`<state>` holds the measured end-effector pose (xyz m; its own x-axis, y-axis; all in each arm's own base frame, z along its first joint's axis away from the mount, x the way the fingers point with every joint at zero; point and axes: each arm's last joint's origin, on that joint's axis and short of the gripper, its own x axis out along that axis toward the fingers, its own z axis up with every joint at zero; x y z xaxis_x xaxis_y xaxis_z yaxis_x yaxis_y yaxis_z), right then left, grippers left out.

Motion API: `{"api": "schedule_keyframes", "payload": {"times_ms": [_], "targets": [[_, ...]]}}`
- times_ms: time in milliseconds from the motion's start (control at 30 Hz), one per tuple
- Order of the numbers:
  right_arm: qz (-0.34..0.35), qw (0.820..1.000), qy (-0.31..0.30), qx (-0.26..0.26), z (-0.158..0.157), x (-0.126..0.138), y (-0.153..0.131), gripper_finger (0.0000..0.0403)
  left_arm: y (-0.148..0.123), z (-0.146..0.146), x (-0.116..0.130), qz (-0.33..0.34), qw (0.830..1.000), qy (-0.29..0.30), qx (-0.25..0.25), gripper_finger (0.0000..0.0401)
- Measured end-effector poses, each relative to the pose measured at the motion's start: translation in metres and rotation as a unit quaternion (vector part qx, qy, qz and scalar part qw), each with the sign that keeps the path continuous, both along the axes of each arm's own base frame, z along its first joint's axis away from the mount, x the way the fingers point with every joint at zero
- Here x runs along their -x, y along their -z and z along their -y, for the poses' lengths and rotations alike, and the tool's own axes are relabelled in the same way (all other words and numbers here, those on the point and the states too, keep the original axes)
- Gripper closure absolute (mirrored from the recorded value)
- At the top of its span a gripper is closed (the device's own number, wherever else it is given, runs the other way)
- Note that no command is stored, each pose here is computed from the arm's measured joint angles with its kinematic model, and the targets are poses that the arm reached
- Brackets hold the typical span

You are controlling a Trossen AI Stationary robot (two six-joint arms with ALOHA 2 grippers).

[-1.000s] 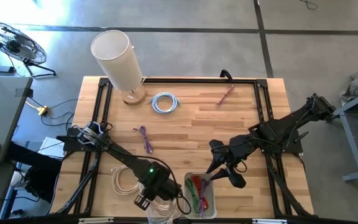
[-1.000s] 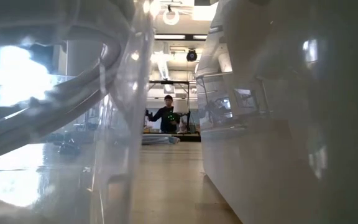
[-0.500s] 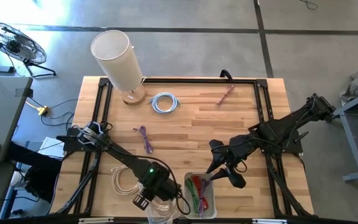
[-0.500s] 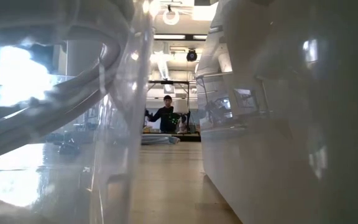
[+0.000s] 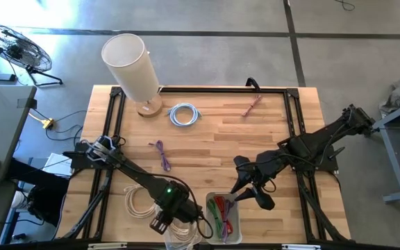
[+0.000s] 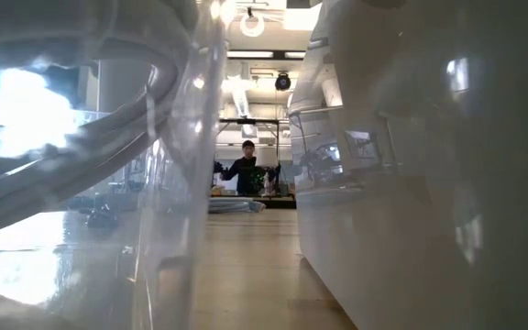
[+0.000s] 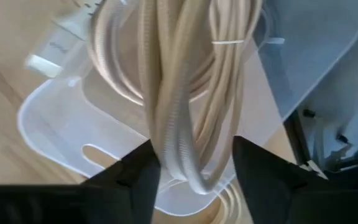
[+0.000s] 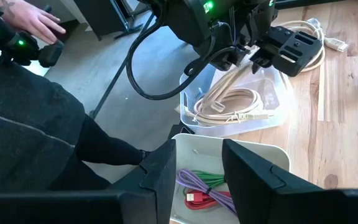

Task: Pick & Place USB Port
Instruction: Put the top brown HDMI cable into the transparent bin, then put the brown HDMI cable into the transparent bin

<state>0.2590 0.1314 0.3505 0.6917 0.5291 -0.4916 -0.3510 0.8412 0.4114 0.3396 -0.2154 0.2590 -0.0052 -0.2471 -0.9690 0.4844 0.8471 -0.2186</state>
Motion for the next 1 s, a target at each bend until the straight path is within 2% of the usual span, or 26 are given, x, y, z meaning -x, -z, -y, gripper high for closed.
{"api": "schedule_keyframes", "payload": {"times_ms": [233,400,567,767,900,1000], "targets": [[0.000,1.000,0.000,0.000,0.000,0.000,0.000,0.0281,0.000,-0.001,0.001,-0.008,1.000,0.000,-0.006,0.0121],[0.000,1.000,0.000,0.000,0.000,0.000,0.000,0.0281,0.000,-0.003,0.004,-0.014,1.000,0.026,-0.011,0.0082],[0.000,1.000,0.000,0.001,0.000,0.000,0.000,0.0281,-0.003,-0.006,0.004,-0.014,1.000,0.020,-0.010,0.0071],[0.004,1.000,-0.004,0.005,0.000,0.000,0.000,0.0281,-0.024,-0.023,0.004,0.011,1.000,-0.015,0.002,0.0070],[0.005,1.000,-0.005,0.007,0.000,0.000,0.000,0.0281,-0.045,-0.035,0.010,0.036,0.998,-0.049,0.006,0.0070],[0.001,1.000,-0.007,0.012,0.000,0.001,0.001,0.0281,-0.060,-0.044,0.016,0.057,0.994,-0.096,-0.004,0.0070]]}}
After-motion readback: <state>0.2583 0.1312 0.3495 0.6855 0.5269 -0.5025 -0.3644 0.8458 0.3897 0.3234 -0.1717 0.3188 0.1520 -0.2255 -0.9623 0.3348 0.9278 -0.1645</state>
